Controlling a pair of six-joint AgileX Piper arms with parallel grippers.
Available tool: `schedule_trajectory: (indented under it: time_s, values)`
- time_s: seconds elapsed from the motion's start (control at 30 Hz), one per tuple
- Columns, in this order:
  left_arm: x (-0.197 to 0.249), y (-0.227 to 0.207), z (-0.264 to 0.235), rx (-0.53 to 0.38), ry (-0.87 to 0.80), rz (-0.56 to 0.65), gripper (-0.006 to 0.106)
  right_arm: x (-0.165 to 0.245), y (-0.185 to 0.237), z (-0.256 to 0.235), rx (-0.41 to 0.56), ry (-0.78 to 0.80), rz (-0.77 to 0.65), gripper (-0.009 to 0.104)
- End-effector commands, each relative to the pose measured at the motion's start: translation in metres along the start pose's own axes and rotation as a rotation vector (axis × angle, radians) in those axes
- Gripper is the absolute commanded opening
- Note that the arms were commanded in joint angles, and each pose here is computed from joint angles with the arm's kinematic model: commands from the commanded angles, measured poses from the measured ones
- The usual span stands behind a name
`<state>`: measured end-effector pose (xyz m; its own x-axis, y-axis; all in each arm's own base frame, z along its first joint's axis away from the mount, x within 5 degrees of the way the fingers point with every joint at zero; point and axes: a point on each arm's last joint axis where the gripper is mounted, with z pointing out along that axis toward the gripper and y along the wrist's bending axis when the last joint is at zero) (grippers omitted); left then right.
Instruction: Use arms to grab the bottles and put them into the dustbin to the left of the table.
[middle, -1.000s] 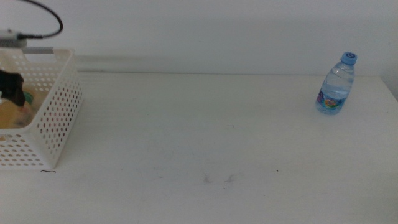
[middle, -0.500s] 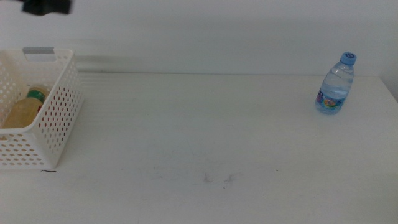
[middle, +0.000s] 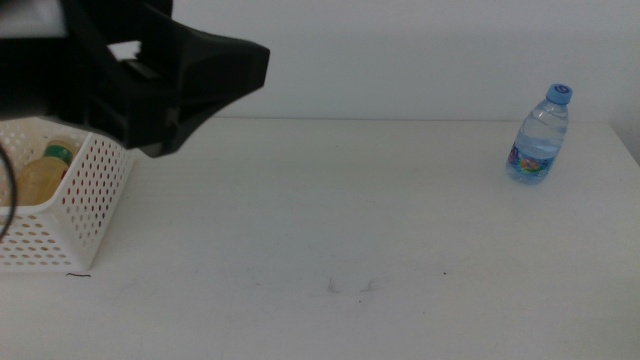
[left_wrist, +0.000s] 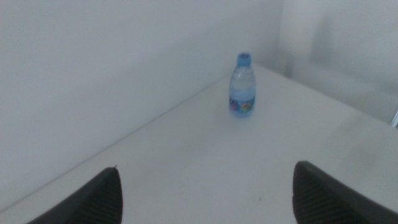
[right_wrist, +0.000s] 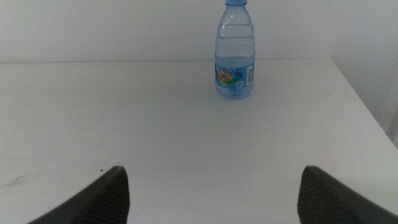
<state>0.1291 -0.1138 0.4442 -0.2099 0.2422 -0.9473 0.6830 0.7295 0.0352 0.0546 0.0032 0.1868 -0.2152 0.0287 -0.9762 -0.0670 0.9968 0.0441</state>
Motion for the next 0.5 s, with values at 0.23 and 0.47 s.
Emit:
schedule_trajectory:
  time_s: [0.23, 0.47]
  values:
    - [-0.002, -0.001, -0.001, 0.000, -0.046, -0.017, 0.094, 0.000, 0.000, 0.000, 0.007, -0.012, -0.008, 0.089]
    - [-0.012, -0.001, -0.003, 0.004, -0.027, 0.032, 0.094, 0.000, 0.000, 0.000, 0.007, -0.012, -0.008, 0.089]
